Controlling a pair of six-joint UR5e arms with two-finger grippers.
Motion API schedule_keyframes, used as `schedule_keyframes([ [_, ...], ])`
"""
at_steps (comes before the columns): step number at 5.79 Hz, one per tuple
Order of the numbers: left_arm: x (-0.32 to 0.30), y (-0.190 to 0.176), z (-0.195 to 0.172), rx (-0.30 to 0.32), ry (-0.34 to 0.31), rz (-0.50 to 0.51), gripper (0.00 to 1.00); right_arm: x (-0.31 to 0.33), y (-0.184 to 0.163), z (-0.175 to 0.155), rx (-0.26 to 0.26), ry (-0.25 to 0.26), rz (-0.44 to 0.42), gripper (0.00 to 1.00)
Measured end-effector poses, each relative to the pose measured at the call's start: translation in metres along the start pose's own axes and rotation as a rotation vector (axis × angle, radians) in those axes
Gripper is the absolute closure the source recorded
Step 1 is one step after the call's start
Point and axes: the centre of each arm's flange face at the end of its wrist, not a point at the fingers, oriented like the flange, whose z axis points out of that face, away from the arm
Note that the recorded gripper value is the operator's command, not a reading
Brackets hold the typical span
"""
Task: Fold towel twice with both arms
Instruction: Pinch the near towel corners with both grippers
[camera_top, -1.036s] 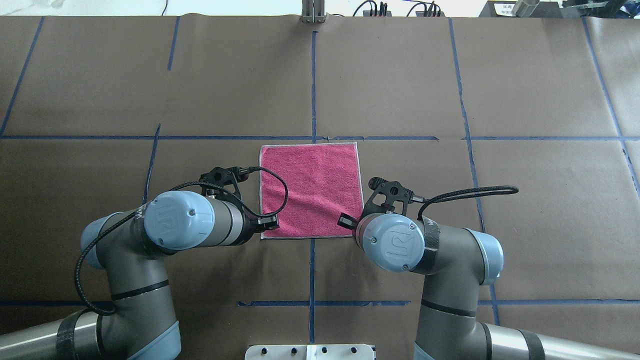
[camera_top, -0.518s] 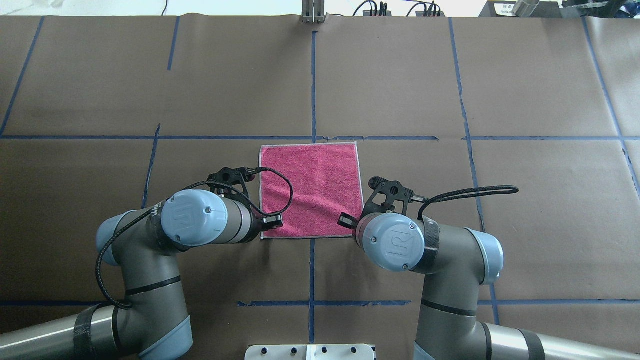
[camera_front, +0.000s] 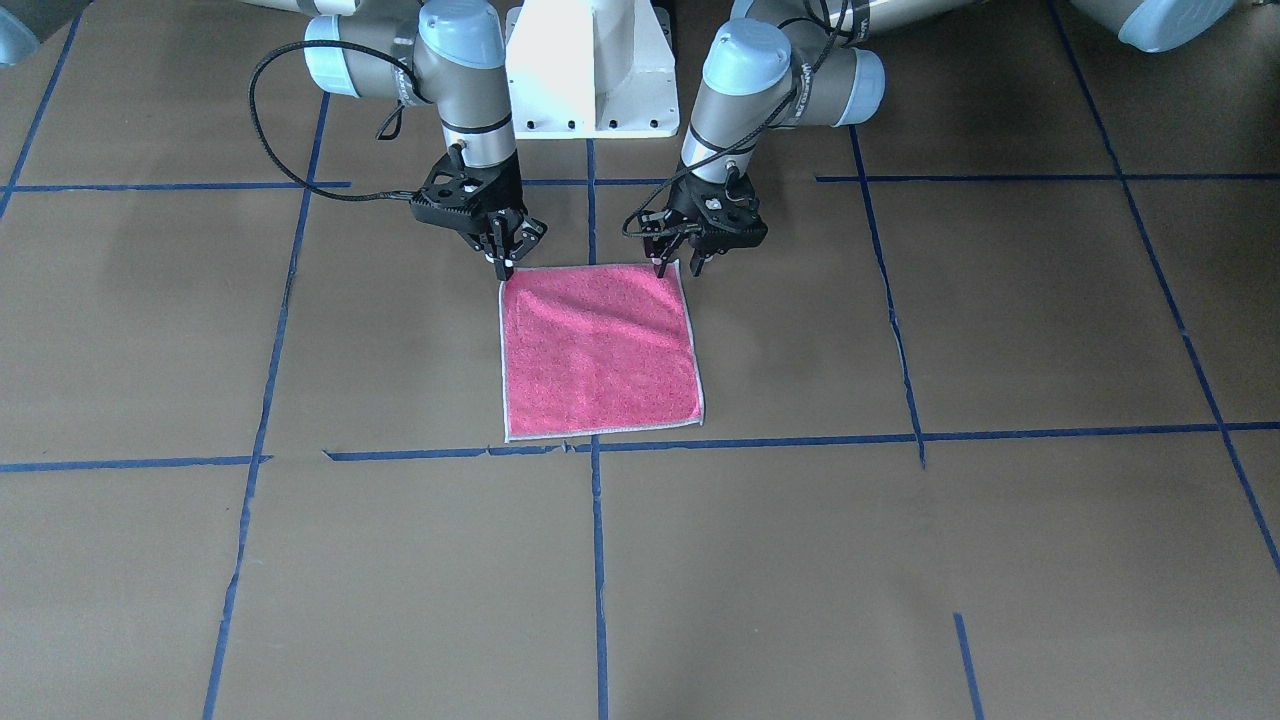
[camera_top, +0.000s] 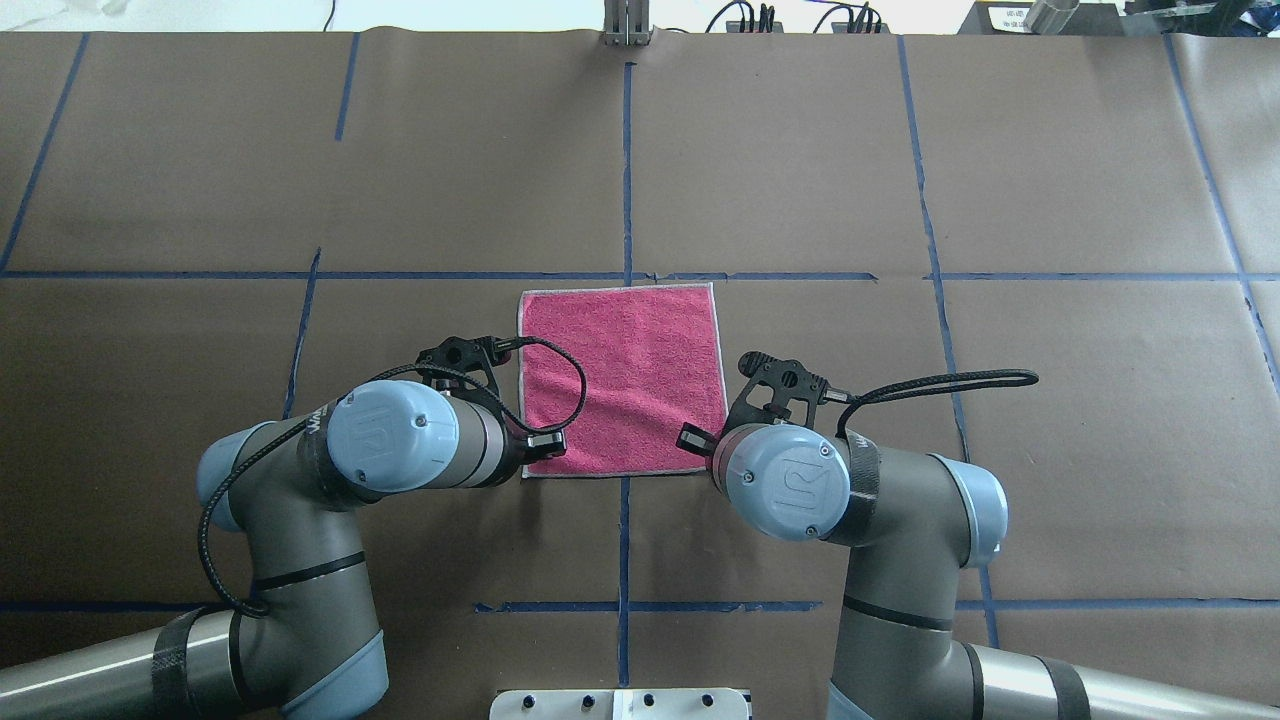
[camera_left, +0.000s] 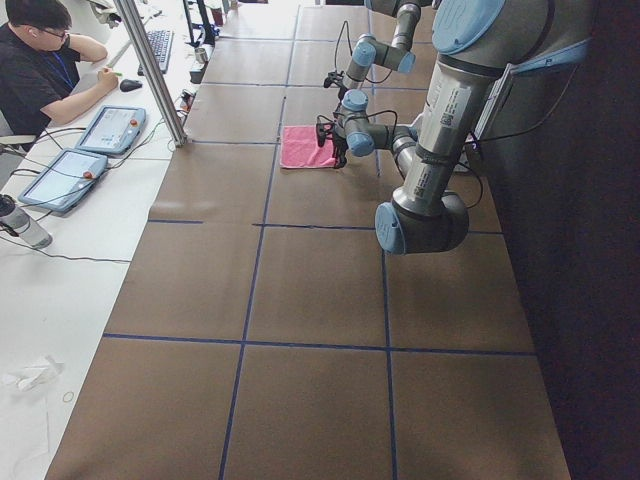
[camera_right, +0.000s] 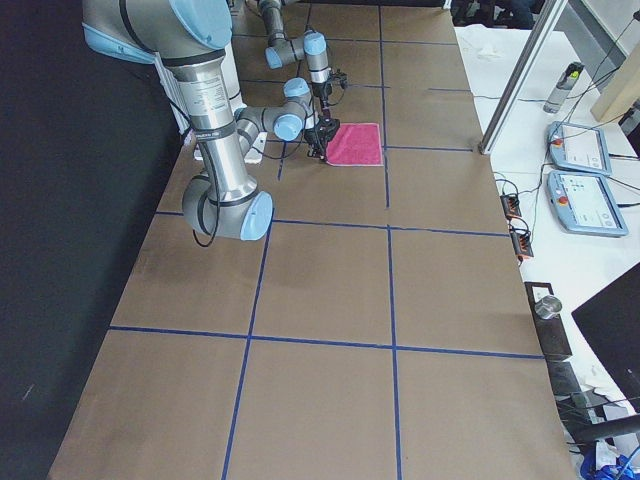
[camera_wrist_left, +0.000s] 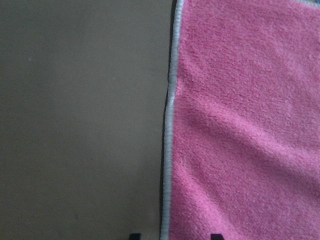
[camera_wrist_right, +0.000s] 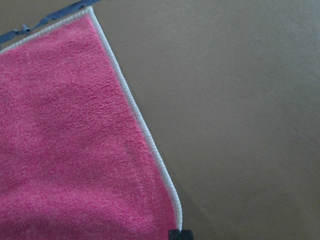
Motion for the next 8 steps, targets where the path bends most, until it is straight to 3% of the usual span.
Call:
schedule_keyframes([
  [6,0.003,0.013,0.005,-0.017,-0.002,0.011,0.44,0.001,0.000,0.000,0.001,0.001,0.001,1.00],
  [8,0.003,0.016,0.006,-0.021,-0.003,0.014,0.61,0.001,0.000,0.001,0.001,0.002,0.000,1.00],
])
